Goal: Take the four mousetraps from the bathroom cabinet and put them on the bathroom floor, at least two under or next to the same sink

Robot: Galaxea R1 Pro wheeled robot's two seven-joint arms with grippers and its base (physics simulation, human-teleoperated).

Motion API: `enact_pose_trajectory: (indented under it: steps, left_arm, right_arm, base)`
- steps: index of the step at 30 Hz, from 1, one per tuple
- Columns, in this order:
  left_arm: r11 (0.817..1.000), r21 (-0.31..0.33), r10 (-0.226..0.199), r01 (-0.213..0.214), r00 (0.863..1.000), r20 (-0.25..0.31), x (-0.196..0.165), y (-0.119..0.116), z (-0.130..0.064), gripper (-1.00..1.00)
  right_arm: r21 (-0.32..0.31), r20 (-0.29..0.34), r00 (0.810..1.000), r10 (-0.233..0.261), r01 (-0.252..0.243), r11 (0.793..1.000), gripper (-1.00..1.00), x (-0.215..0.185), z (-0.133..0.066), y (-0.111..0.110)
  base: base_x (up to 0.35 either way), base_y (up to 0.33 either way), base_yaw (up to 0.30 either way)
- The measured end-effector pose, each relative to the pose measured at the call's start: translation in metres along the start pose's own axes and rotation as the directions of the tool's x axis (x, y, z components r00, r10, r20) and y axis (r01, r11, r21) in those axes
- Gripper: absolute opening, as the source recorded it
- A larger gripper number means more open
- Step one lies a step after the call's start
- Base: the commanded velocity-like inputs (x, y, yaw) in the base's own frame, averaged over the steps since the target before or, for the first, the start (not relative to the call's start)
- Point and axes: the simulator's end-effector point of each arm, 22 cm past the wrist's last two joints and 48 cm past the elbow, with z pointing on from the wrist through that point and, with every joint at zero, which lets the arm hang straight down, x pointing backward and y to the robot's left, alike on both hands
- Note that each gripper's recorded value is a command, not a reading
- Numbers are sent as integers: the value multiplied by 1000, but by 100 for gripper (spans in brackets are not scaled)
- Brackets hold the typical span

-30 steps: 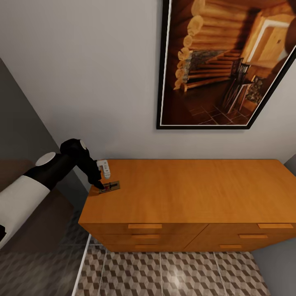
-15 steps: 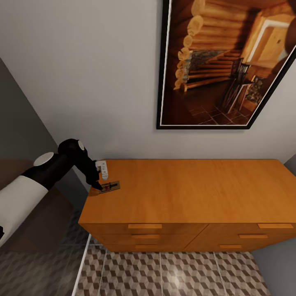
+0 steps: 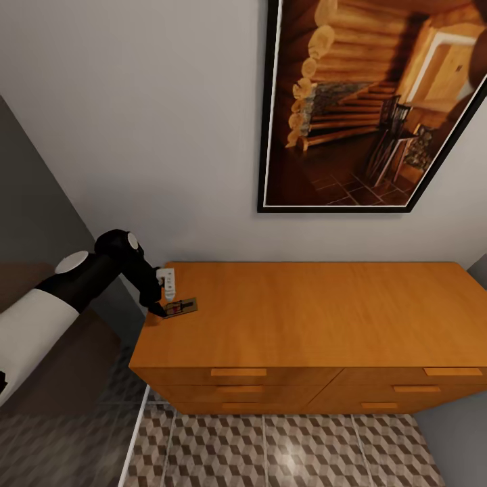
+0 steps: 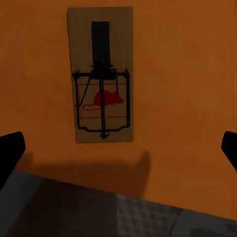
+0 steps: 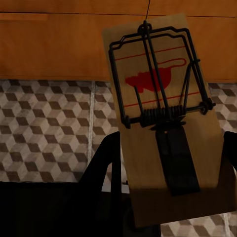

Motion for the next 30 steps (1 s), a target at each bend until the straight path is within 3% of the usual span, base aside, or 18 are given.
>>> enact_pose_trajectory:
  steps: [19, 30]
  left_arm:
    - [1000, 7, 9, -9, 1000, -6, 0, -2, 2, 100]
    - [1000, 8, 12, -12, 1000, -6, -2, -3, 3, 100]
  right_arm:
    - [0, 0, 1000, 1, -1, 1000, -100, 0, 0, 0]
    - [0, 0, 1000, 1, -1, 1000, -100, 0, 0, 0]
  base:
    - [1, 0, 0]
    - [93, 19, 0]
